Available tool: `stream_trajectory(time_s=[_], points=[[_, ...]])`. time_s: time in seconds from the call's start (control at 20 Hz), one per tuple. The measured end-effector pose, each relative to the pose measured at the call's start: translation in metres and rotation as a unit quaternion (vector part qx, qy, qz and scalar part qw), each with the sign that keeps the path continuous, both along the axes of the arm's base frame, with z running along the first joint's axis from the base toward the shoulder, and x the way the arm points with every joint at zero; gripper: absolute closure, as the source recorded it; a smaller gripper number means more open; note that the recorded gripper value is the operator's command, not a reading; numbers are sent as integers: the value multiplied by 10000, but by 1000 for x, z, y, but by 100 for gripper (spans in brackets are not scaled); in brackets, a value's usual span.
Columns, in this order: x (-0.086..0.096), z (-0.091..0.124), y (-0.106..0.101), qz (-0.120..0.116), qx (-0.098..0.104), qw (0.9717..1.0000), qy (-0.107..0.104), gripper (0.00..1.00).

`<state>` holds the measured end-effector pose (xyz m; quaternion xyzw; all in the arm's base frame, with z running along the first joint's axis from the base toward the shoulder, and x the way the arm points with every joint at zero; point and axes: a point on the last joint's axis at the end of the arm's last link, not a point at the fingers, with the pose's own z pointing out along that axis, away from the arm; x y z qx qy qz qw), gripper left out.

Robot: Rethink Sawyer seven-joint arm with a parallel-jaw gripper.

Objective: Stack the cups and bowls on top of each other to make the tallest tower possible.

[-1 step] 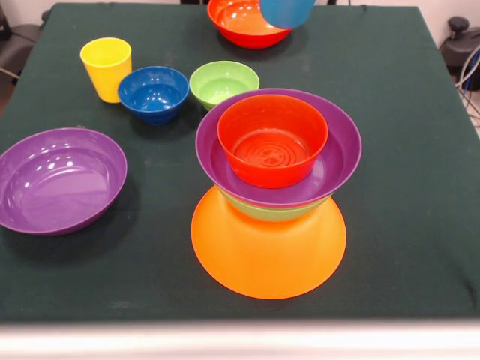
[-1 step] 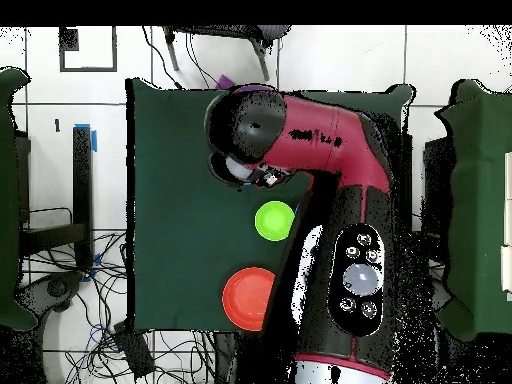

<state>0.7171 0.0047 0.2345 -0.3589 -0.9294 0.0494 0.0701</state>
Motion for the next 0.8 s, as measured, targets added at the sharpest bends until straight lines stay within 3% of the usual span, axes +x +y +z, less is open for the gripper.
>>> stream_trajectory(time_s=[0.35,0.8], points=[[31,24,-5,44,-38,9991,-411,100],[76,36,-8,129,-71,9962,-864,100]])
